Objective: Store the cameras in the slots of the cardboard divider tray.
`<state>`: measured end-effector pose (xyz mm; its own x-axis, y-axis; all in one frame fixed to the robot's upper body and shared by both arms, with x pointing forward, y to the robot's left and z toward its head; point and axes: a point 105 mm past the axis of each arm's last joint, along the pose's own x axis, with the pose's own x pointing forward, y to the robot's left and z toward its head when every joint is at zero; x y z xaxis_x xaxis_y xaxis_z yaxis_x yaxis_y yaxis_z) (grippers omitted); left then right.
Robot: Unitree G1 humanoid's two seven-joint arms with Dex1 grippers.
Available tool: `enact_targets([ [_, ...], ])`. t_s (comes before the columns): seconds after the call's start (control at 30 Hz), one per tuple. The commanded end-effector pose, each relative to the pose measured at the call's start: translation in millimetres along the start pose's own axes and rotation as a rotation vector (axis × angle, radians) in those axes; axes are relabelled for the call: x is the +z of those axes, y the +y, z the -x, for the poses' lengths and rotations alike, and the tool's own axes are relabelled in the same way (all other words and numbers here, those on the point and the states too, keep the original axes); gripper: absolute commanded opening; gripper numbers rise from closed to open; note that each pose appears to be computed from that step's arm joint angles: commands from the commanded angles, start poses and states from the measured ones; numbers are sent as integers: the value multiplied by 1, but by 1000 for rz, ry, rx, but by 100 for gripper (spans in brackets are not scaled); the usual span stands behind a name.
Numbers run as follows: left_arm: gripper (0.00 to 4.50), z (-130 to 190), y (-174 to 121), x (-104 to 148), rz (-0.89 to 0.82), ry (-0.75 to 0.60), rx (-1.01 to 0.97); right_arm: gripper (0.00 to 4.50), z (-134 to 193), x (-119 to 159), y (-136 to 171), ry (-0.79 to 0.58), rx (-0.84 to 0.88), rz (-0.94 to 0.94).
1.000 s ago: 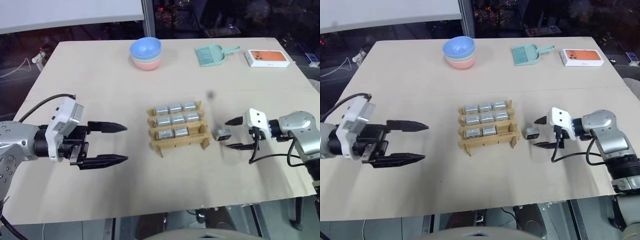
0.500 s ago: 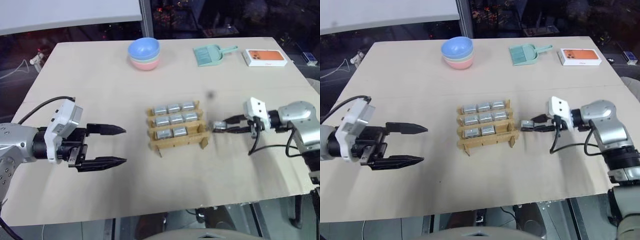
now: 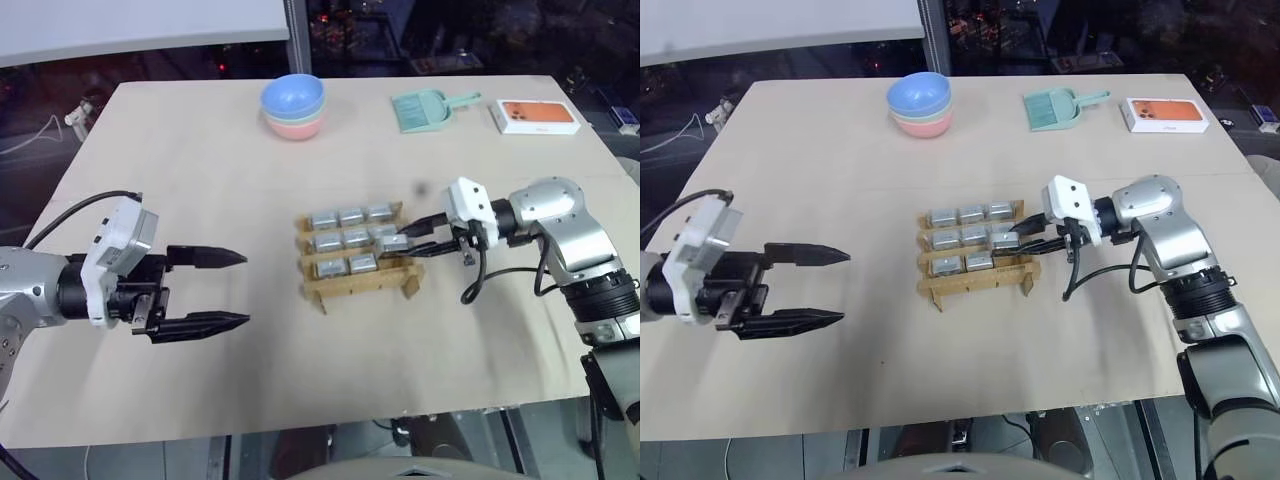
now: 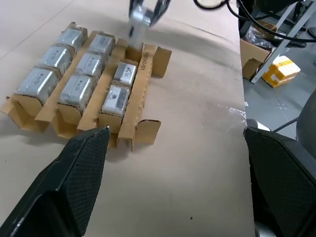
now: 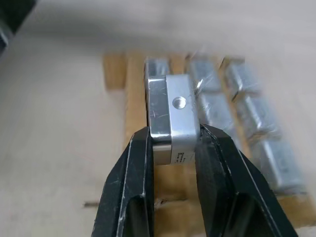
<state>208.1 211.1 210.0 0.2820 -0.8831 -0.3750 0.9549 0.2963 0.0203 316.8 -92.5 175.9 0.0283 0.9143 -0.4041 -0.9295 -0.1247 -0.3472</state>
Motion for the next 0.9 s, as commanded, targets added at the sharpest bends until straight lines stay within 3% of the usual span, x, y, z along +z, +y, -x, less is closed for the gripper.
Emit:
enact_targets([
  [0.03, 450, 3, -4, 9, -51, 0, 16, 62, 1, -3, -5, 70, 12, 78],
  [0.37, 450, 3, -5, 7, -36, 0, 38, 62, -7, -16, -2, 110, 67, 70],
  [0.57, 450, 2, -6, 3, -24, 21, 47, 334, -1, -5, -12, 51, -26, 77],
  [0.73, 450, 1, -13, -7, 19, 22, 98, 334, 28, 6, -2, -50, -135, -36],
  [0.9, 450, -3, -7, -32, 100, -110, 337, 334, 69, -27, 30, -67, -319, -263],
])
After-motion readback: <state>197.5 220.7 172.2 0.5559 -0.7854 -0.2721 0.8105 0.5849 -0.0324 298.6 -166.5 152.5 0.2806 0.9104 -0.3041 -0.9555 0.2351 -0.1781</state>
